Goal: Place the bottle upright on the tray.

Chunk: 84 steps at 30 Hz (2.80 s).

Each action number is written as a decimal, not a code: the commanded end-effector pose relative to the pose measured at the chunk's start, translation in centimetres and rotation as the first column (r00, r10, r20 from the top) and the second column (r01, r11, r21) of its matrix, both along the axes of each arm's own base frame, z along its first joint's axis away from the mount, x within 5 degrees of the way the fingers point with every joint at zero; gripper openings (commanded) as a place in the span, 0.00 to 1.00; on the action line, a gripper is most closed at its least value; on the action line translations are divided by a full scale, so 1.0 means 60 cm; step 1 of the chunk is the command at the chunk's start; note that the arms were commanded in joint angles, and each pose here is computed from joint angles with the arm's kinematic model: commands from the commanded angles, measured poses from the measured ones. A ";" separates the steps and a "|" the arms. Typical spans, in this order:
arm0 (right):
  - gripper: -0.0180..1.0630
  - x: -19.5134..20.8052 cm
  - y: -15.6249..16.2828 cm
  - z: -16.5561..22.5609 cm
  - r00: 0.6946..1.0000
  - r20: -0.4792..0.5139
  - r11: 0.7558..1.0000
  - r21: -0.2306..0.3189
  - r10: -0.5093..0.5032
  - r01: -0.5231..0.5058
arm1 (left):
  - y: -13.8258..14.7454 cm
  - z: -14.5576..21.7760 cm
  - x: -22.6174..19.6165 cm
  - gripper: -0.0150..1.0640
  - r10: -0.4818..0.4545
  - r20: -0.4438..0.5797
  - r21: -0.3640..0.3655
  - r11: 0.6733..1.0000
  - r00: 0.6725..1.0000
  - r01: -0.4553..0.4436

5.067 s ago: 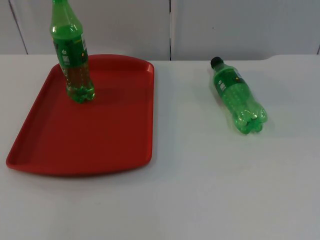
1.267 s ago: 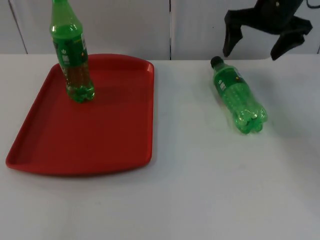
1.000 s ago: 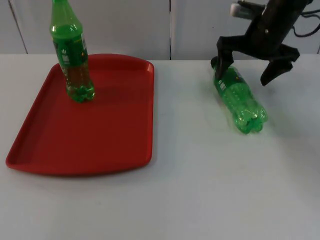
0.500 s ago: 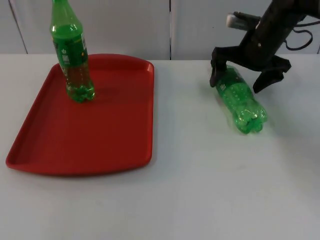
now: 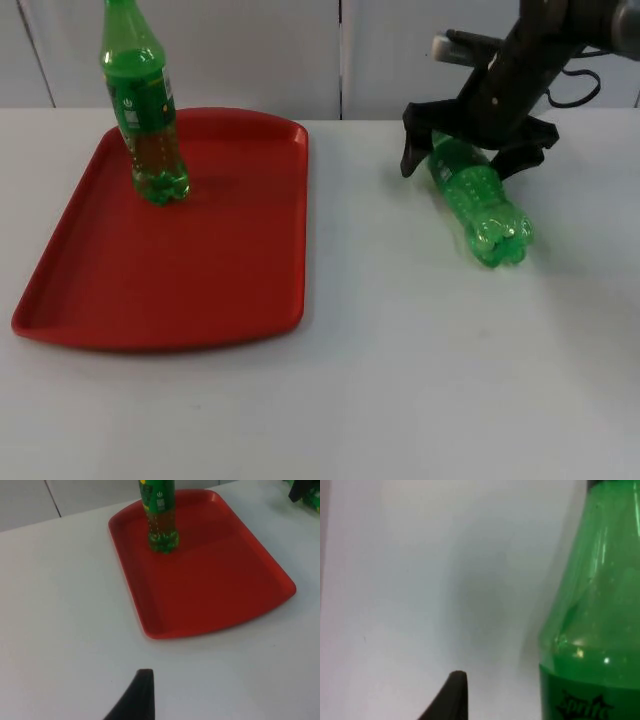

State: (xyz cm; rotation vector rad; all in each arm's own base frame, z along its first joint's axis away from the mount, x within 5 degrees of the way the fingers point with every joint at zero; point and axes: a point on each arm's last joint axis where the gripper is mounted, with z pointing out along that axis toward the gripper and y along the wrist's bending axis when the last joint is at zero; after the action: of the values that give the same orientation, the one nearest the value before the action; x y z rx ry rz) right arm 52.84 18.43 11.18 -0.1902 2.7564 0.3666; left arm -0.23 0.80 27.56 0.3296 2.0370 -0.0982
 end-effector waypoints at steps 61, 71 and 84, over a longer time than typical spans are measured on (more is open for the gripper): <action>0.02 -0.242 0.296 0.485 0.483 0.852 0.898 0.039 0.199 -0.439 | 0.001 -0.002 0.000 0.99 0.001 0.003 0.001 1.000 1.000 -0.001; 0.02 -0.283 0.340 0.504 0.355 0.918 0.868 0.022 0.179 -0.497 | 0.001 -0.002 0.000 0.99 0.001 0.003 0.001 1.000 1.000 -0.001; 0.02 -0.298 0.384 0.444 0.253 0.957 0.833 0.024 0.140 -0.553 | 0.001 -0.002 0.000 0.99 0.001 0.003 0.001 1.000 1.000 -0.001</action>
State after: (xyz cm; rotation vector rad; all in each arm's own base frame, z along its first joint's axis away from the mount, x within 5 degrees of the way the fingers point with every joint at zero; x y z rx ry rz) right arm 35.49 41.60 36.74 -0.7168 1.4465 0.6135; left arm -0.23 0.80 27.56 0.3296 2.0370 -0.0982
